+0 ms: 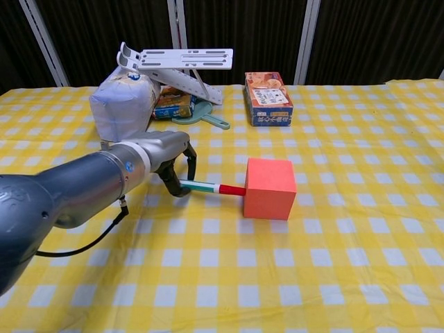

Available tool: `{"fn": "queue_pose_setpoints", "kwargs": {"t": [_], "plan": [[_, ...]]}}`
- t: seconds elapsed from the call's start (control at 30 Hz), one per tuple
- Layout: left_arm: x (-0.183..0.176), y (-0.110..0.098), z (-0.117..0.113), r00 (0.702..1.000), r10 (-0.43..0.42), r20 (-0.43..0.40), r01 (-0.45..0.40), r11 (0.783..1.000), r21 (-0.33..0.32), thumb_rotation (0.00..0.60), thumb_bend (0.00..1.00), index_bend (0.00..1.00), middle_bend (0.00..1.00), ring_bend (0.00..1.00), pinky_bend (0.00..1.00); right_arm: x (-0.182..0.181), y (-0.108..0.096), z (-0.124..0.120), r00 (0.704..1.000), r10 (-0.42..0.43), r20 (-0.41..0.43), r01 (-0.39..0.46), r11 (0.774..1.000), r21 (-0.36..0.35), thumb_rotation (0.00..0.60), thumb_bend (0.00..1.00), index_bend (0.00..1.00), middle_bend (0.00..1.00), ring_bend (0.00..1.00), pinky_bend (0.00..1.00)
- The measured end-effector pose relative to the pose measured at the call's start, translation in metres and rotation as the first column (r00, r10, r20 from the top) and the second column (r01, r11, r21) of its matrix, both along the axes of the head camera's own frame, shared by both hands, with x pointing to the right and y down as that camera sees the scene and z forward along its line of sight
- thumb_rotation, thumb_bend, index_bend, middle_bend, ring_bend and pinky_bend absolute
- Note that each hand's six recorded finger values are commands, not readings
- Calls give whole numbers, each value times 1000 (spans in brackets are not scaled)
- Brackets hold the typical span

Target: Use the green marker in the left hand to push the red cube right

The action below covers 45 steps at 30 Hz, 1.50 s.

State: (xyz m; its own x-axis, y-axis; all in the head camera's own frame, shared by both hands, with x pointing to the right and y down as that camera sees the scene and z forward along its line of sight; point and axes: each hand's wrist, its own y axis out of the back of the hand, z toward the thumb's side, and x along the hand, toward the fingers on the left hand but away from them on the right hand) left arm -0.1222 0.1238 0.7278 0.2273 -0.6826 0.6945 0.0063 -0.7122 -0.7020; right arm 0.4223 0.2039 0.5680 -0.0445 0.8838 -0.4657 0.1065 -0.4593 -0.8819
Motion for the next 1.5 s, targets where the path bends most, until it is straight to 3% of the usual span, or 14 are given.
{"fn": "queue_pose_setpoints", "kwargs": {"t": [0.77,1.5], "plan": [[-6,-5,-11,998,7,65,-7,1000,-9,600,493,588,135,16,159,0,0,0,1000,6,7,-6,1000,1,600,303,0,0,0,0],[79,3,-5,998,65,-11,-65,998,-23,600,493,590,134,16,159,3,0,-1,1000,19,16,-19,1000,-7,600,303,0,0,0,0]]}}
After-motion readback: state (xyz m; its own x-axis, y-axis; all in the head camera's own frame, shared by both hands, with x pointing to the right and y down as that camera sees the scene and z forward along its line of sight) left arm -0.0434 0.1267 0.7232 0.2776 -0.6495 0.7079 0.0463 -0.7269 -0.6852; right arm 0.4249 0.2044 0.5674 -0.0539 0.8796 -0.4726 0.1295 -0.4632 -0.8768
